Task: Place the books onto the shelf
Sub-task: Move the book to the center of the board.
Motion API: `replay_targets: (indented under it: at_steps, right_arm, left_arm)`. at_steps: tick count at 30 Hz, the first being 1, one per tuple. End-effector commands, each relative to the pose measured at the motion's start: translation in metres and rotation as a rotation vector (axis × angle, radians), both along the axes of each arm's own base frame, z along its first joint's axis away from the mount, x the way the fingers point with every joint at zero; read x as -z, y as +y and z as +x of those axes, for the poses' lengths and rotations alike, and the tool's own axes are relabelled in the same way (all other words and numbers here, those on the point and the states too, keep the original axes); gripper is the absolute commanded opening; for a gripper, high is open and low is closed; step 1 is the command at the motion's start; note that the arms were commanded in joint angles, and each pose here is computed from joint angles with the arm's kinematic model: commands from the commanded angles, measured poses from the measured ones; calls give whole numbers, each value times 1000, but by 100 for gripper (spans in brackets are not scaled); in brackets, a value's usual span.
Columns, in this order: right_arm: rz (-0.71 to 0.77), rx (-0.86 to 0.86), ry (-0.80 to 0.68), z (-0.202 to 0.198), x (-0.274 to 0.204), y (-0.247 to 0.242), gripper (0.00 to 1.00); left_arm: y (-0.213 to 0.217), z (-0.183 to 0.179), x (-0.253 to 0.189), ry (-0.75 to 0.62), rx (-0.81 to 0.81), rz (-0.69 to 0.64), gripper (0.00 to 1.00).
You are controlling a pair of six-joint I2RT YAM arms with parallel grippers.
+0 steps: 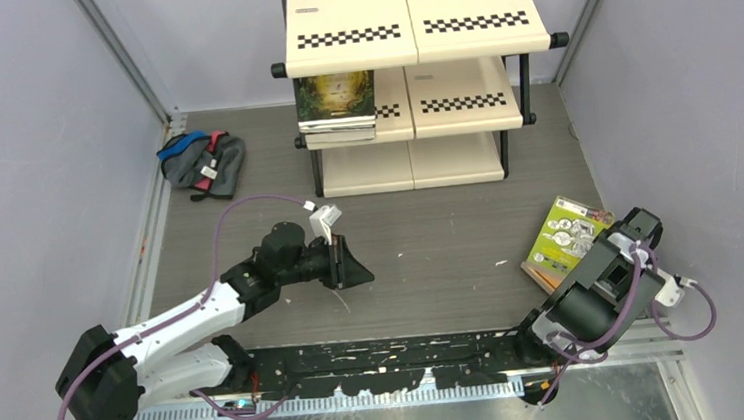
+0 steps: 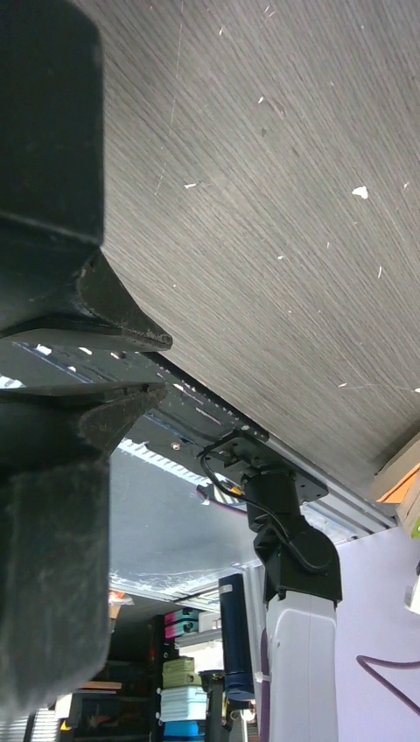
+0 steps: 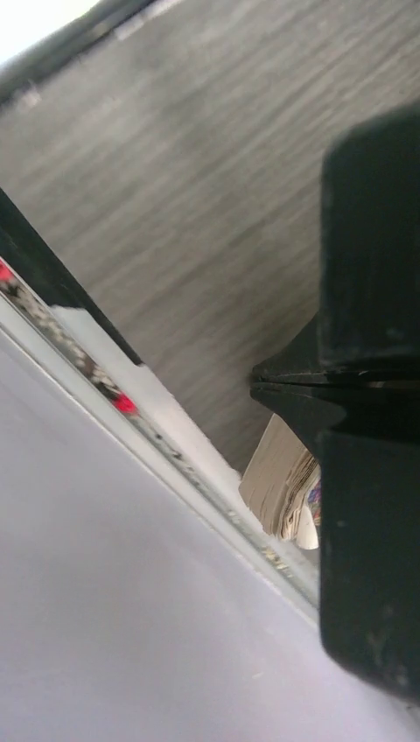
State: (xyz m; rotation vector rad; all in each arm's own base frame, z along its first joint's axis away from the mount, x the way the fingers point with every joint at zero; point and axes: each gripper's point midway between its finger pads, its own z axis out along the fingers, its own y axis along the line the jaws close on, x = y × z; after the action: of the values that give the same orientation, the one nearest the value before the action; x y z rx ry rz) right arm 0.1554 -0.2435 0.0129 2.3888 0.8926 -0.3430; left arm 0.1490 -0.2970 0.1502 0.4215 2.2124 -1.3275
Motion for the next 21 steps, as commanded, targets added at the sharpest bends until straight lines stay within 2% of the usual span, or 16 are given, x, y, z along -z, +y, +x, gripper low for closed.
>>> replay_targets:
  at_steps: [1,21]
  right_arm:
    - [163,-190,28,17,25,52,1]
    - [132,-440,77,93,12,74,1]
  left_arm:
    - [-5,6,-11,-47,-16,-44,20]
    - [-12,10,-18,-78,-41,-55,19]
